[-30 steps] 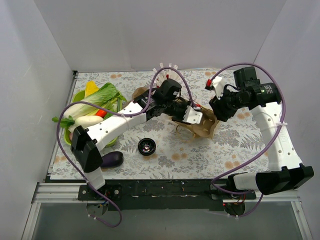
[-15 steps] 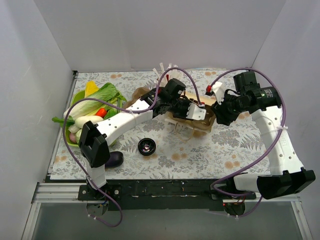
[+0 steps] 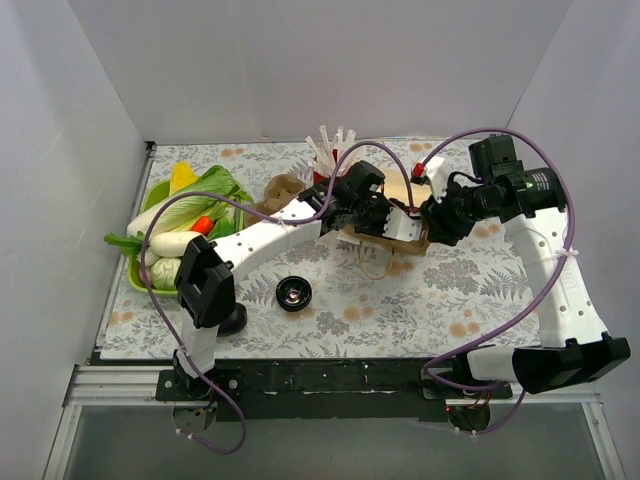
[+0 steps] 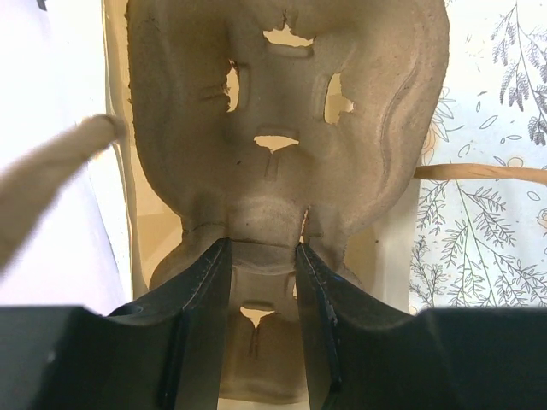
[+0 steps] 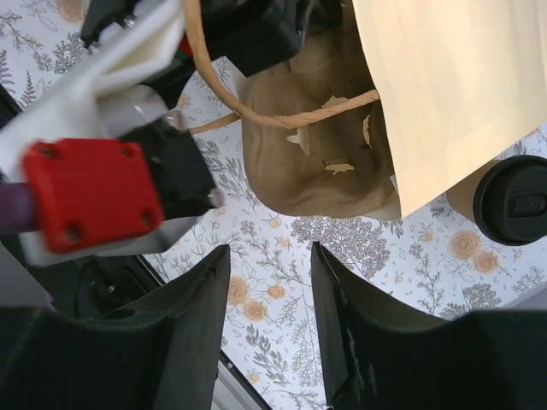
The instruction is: Pack the takeout coffee
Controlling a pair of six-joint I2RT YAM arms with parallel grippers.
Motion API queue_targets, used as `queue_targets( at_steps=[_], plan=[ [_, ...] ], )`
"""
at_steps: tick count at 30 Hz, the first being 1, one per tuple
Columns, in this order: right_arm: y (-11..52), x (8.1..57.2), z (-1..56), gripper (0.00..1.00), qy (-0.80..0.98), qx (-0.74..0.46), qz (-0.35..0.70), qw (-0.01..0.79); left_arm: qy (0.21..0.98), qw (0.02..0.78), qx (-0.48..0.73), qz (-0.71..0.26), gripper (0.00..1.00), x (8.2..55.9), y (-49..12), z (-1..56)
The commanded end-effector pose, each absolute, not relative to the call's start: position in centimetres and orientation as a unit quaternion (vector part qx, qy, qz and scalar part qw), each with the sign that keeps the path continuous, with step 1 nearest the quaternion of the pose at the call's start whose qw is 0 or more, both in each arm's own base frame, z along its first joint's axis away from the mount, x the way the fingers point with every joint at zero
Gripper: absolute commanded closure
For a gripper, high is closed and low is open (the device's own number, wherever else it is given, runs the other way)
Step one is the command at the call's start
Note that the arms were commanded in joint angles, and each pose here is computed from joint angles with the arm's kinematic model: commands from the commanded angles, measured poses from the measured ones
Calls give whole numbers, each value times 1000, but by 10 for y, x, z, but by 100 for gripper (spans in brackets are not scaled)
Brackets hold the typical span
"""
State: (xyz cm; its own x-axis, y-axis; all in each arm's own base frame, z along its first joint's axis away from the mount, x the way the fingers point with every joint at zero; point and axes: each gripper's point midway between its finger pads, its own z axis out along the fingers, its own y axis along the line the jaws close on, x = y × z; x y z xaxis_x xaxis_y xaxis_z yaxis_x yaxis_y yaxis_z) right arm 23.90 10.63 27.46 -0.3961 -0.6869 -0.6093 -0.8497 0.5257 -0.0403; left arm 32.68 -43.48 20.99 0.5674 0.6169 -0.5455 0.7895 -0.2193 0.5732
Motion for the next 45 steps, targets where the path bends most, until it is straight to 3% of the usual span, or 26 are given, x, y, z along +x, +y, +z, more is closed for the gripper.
queue_targets(
  at_steps=[1,14,21,27,34,37,39,45],
  plan=[
    [113,239,292,51,810,-469,151,317,459,455,759,-83,100,334,-436,235],
    [107,265,328,59,755,-483,89,435,486,478,731,-35,100,358,-433,222],
    [101,283,317,66,745,-498,94,433,494,498,713,-20,100,370,-434,230],
    [100,249,309,70,678,-572,74,455,501,496,709,-19,100,376,-434,227],
    [89,223,298,62,597,-619,-17,510,510,495,703,-23,100,379,-435,225],
    [103,194,275,61,554,-666,24,498,511,496,702,-23,100,380,-435,226],
    [110,185,267,55,503,-703,22,502,512,498,700,-25,100,381,-436,227],
    [122,199,230,47,401,-761,-14,510,516,493,700,-25,100,383,-437,225]
  ],
)
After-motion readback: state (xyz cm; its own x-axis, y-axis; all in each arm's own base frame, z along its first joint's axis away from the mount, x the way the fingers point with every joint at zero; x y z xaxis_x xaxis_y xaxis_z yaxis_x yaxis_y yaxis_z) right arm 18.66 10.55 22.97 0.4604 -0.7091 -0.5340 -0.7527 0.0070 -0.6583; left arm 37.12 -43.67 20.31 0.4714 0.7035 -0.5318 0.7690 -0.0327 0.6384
